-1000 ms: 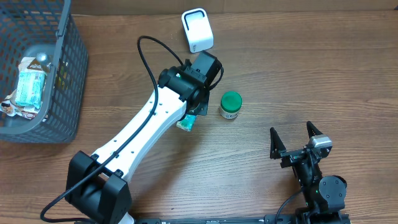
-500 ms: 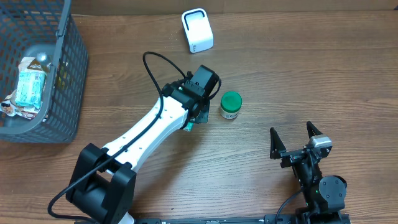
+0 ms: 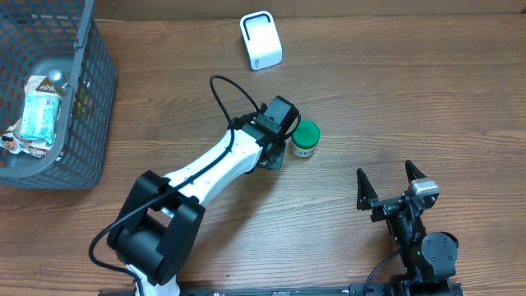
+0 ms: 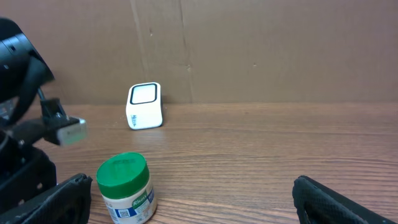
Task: Scan the item barcode
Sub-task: 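Close the left gripper on the Kleenex pack and lift it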
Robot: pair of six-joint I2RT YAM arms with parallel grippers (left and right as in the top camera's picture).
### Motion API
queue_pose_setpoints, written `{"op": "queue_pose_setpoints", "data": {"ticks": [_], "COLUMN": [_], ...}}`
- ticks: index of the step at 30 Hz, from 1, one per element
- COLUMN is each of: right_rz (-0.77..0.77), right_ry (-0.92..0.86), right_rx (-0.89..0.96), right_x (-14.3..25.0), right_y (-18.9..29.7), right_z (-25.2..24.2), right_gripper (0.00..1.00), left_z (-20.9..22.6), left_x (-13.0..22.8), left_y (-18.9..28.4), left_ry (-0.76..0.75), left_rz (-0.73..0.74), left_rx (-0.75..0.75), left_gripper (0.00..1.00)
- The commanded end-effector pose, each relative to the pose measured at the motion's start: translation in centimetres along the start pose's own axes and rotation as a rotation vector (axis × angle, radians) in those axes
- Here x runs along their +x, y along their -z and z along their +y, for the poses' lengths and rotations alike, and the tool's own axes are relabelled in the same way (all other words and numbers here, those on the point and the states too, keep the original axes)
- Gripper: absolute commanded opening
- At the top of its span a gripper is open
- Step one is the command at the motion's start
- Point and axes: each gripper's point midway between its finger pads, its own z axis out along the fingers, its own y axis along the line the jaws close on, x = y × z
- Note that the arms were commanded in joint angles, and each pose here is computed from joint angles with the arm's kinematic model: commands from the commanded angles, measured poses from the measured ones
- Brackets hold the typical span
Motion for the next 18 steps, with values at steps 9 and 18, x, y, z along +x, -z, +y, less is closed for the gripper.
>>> {"op": "queue_pose_setpoints", "data": {"ticks": [9, 18], "right_rz": [-0.002, -0.002], "right_ry": [0.002, 0.002], "right_rx": [0.008, 0.008], "right_x": [0.2, 0.2], "right_y": [0.0, 0.0], "right_z": [-0.1, -0.1], "right_gripper": [1.00, 1.00], "left_z": [1.3, 1.2], "left_x": [0.9, 0.0], "left_y": [-2.3, -0.9], "left_ry": [-0.073, -0.071], "left_rz": [0.032, 0.028], "left_rx": [-0.101, -0.099], "left_gripper": [0.28, 0.23]}}
